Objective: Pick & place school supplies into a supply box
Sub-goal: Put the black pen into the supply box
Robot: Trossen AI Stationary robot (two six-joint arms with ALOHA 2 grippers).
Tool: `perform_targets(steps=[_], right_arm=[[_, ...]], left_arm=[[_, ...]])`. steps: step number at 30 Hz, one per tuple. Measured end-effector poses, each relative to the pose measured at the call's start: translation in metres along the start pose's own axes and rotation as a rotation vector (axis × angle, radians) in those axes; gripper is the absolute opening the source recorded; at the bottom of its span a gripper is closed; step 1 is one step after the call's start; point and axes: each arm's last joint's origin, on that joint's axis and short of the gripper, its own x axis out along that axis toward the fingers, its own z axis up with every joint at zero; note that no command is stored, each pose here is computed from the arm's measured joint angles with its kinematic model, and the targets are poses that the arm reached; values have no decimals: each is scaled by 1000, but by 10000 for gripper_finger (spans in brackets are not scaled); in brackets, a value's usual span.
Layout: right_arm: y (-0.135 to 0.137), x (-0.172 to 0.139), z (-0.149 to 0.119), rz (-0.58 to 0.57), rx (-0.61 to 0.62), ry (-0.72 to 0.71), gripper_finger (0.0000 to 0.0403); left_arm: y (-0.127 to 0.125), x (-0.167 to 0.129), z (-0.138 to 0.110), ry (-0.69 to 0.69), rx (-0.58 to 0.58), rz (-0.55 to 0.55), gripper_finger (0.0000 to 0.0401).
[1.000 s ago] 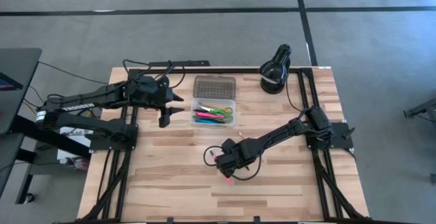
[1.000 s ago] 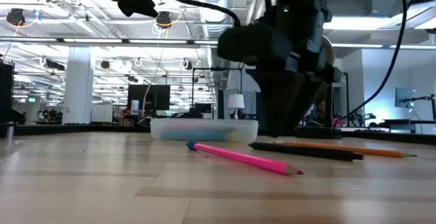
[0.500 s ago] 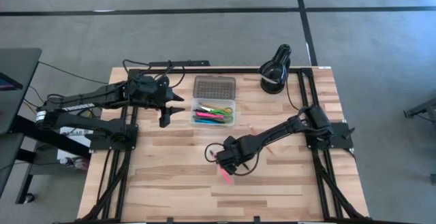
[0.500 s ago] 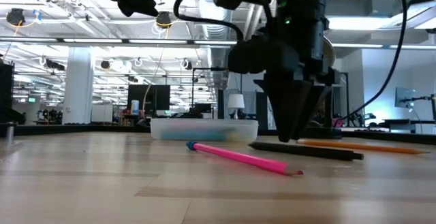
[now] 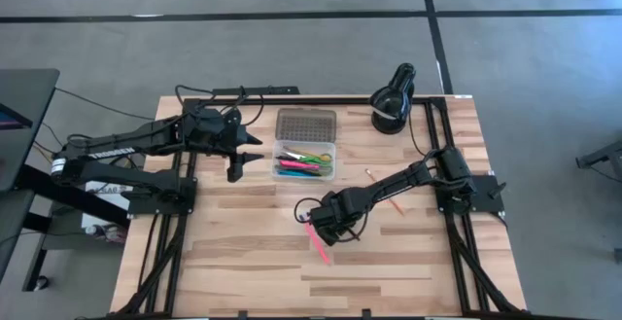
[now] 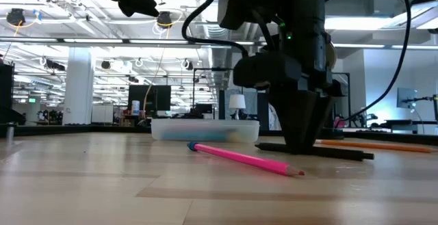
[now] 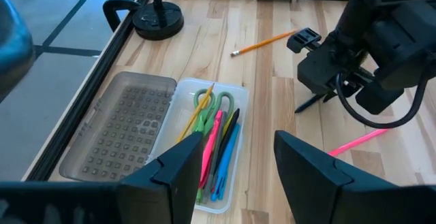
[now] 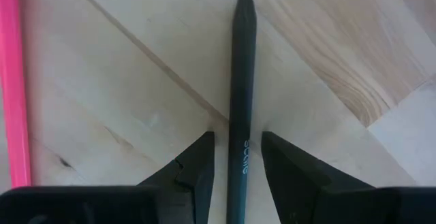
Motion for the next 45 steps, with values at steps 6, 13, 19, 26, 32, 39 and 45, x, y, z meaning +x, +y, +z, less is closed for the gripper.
perform_targets(steps=[6, 13, 19, 26, 32, 39, 45], right_arm=[[0, 1, 0, -1, 7, 6, 102], [-1, 1, -1, 0, 4, 27, 46], [0, 2, -1, 11, -17, 26, 9], [1, 2, -1, 15, -32, 25, 11], [1, 1, -1, 21, -45, 23, 7], [9, -14, 3, 79, -158, -35, 3], [6, -42, 13, 130, -224, -117, 2]], left_arm=[[0, 1, 0, 3, 2, 0, 177], [0, 1, 0, 2, 10, 0, 177], [0, 1, 0, 2, 22, 0, 177], [0, 1, 0, 2, 28, 2, 177], [0, 1, 0, 2, 32, 3, 177], [0, 1, 0, 3, 32, 10, 177], [0, 1, 0, 3, 32, 11, 177]])
